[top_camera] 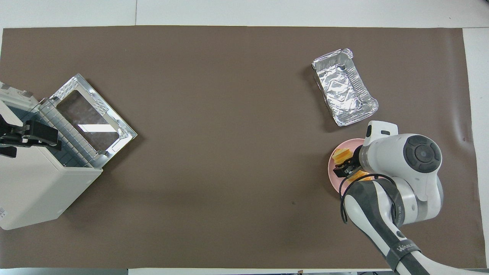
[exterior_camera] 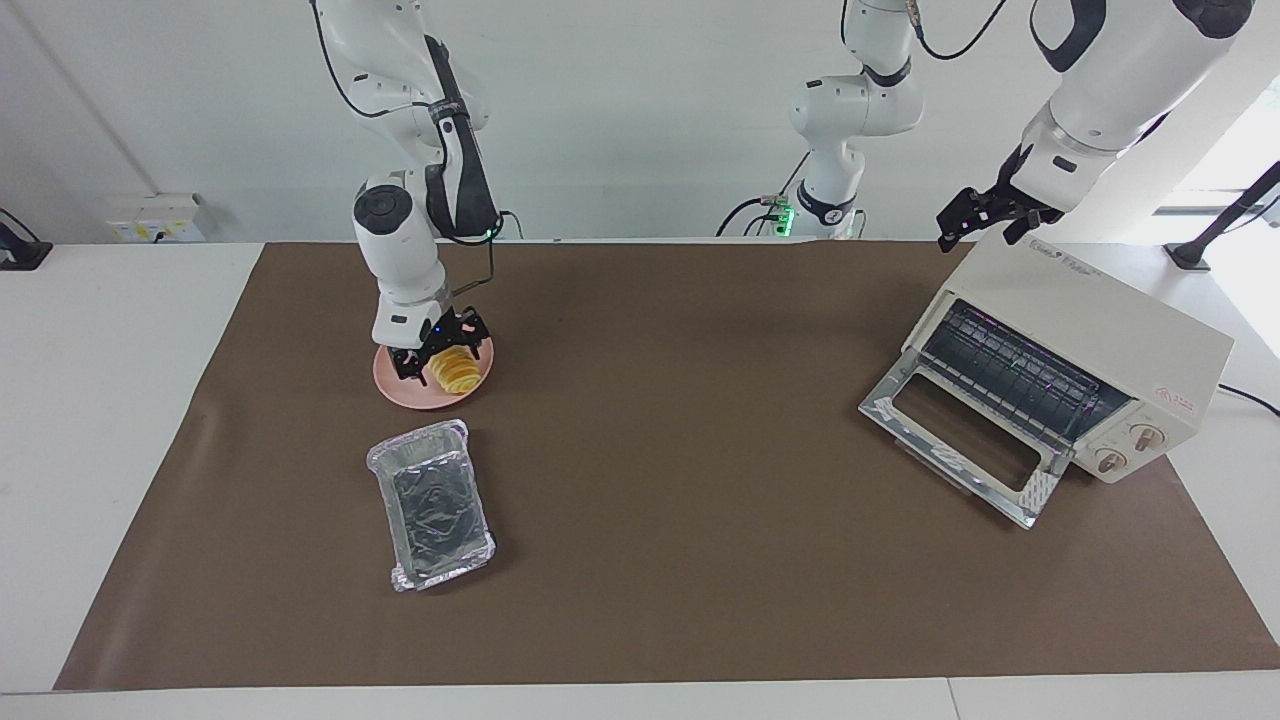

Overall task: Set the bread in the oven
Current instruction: 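Reach the right gripper down and grasp the orange bread slices on the plate, then lift the bread with the right gripper and lower it into the foil tray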

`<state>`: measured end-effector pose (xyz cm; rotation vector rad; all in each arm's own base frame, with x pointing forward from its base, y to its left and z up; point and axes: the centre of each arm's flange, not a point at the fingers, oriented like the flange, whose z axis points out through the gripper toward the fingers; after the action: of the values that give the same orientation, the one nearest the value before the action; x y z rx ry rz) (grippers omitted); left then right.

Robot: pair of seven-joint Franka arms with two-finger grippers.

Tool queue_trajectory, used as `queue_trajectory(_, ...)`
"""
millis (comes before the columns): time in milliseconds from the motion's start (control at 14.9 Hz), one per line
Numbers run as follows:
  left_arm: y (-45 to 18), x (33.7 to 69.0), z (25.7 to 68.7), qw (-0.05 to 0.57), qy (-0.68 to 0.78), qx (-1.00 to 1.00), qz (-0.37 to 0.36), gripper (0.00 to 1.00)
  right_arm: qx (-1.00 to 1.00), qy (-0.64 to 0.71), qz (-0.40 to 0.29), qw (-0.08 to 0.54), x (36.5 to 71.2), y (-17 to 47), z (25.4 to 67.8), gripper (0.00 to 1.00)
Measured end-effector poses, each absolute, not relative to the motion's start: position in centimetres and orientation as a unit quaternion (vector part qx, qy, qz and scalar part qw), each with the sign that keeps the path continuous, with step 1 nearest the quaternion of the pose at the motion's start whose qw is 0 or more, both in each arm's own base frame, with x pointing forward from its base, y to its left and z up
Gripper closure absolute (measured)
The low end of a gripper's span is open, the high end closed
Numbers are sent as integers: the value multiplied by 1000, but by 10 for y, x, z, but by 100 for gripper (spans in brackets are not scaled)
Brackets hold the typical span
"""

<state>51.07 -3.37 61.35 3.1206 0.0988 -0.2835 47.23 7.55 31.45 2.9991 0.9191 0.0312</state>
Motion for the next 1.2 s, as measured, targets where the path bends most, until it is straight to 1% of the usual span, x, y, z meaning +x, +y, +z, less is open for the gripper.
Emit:
queue_trajectory(134,-34,511,613,3,32,995,-90,0,954,299,15,3,469,76,310,0)
queue_trajectory(268,-34,511,613,3,32,995,-90,0,950,311,22,5,467,77,306,4)
queue_trajectory(334,-34,511,613,3,32,995,-90,0,948,317,23,5,466,76,305,4)
queue_trajectory(401,-34,511,613,3,32,995,-90,0,946,324,23,5,465,76,304,8)
queue_trajectory(468,-34,511,613,3,32,995,-90,0,945,325,24,5,465,76,304,21)
queue_trajectory(669,-34,511,613,3,32,995,-90,0,945,325,26,6,467,76,306,55)
queue_trajectory(803,-34,511,613,3,32,995,-90,0,946,324,19,4,471,77,312,73)
queue_trajectory(870,-34,511,613,3,32,995,-90,0,946,324,10,3,475,77,319,79)
queue_trajectory(1003,-34,511,613,3,32,995,-90,0,947,321,-9,-1,489,77,344,83)
queue_trajectory(1204,-34,511,613,3,32,995,-90,0,951,309,-15,-7,525,72,411,84)
